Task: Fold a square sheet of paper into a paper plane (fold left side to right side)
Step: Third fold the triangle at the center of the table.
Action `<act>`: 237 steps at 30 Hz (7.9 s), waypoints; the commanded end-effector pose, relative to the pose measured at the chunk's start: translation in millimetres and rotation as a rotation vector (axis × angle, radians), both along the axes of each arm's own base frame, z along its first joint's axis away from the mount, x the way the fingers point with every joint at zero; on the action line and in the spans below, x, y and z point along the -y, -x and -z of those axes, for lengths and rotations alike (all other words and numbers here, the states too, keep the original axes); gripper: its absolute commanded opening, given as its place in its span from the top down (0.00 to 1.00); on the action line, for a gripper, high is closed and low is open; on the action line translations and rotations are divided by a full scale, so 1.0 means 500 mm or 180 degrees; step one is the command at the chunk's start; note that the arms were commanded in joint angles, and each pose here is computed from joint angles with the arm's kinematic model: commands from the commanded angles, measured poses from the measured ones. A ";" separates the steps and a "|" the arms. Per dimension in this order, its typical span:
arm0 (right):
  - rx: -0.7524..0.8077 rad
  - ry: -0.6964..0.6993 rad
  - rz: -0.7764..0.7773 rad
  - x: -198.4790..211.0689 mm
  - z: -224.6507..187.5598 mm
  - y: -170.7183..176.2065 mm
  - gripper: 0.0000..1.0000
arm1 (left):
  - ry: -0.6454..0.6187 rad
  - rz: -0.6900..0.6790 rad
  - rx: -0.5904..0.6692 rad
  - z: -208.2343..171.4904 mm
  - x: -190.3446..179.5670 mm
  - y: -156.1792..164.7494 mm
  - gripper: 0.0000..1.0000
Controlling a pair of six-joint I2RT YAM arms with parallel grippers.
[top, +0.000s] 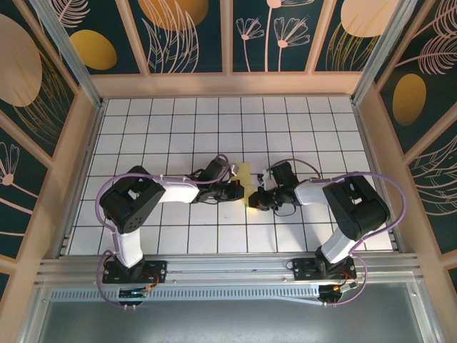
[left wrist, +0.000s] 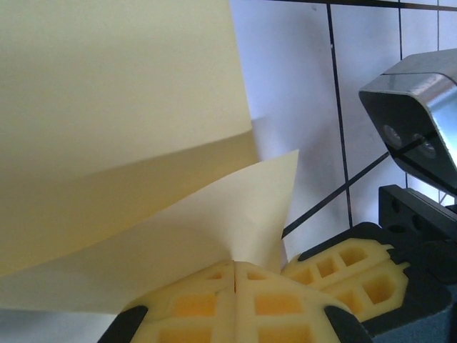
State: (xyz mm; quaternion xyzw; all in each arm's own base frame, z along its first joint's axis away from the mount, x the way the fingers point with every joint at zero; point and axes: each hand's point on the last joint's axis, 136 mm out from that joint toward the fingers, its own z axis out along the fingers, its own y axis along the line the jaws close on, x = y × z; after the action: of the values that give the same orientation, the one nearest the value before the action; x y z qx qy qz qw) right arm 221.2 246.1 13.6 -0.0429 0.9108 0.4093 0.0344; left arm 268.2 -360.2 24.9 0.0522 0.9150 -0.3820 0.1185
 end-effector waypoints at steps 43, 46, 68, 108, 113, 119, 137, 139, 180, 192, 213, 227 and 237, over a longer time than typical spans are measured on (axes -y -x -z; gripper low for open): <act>-0.0332 0.0681 0.0024 0.060 0.089 0.048 1.00 | -0.0612 -0.0922 0.0159 0.045 -0.208 -0.126 0.99; -0.0329 0.0674 0.0029 0.059 0.088 0.047 1.00 | -0.0588 -0.0906 0.0235 0.027 -0.206 -0.133 0.99; -0.0278 0.0696 0.0064 0.059 0.088 0.037 1.00 | 0.0117 -0.0270 0.0495 -0.110 -0.066 -0.049 0.98; -0.0027 0.0128 0.0075 -0.006 -0.028 -0.018 1.00 | -0.0616 -0.0465 -0.0014 0.059 -0.086 -0.059 1.00; 0.0080 -0.0076 0.0073 -0.029 -0.078 -0.039 1.00 | -0.0640 -0.0469 -0.0015 0.060 -0.089 -0.059 1.00; 0.0130 -0.0048 0.0105 -0.044 -0.073 -0.062 1.00 | -0.0658 -0.0463 -0.0009 0.060 -0.091 -0.059 1.00; 0.0124 0.0050 0.0056 -0.082 -0.035 -0.083 1.00 | -0.0638 -0.0424 -0.0007 0.059 -0.086 -0.058 1.00; 0.0128 0.0056 0.0061 -0.082 -0.034 -0.086 1.00 | -0.0639 -0.0425 -0.0007 0.059 -0.086 -0.058 1.00; -0.0143 0.0546 0.0143 0.018 0.021 0.011 1.00 | -0.0939 -0.0434 0.0022 0.080 -0.113 -0.059 1.00; -0.0206 0.0601 0.0283 0.058 0.026 0.035 1.00 | -0.0882 -0.0431 0.0119 0.059 -0.099 -0.078 1.00; 0.1246 -0.0033 0.0247 0.083 -0.167 -0.150 0.61 | -0.0106 -0.0544 0.0624 -0.185 -0.050 -0.164 0.69; 0.1395 -0.0042 -0.0099 0.026 -0.079 -0.182 0.59 | 0.0074 -0.1229 0.0547 -0.169 -0.186 -0.152 0.53; 0.1292 -0.0125 -0.0228 -0.006 -0.054 -0.181 0.73 | 0.0027 -0.1241 0.0450 -0.138 -0.184 -0.154 0.53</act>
State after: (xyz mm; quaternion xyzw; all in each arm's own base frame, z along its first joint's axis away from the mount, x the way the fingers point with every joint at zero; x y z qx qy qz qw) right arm 305.8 237.7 31.9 -0.1335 0.8885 0.3959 0.1900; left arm 337.9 -267.8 92.5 -0.0904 0.9011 -0.3456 0.2459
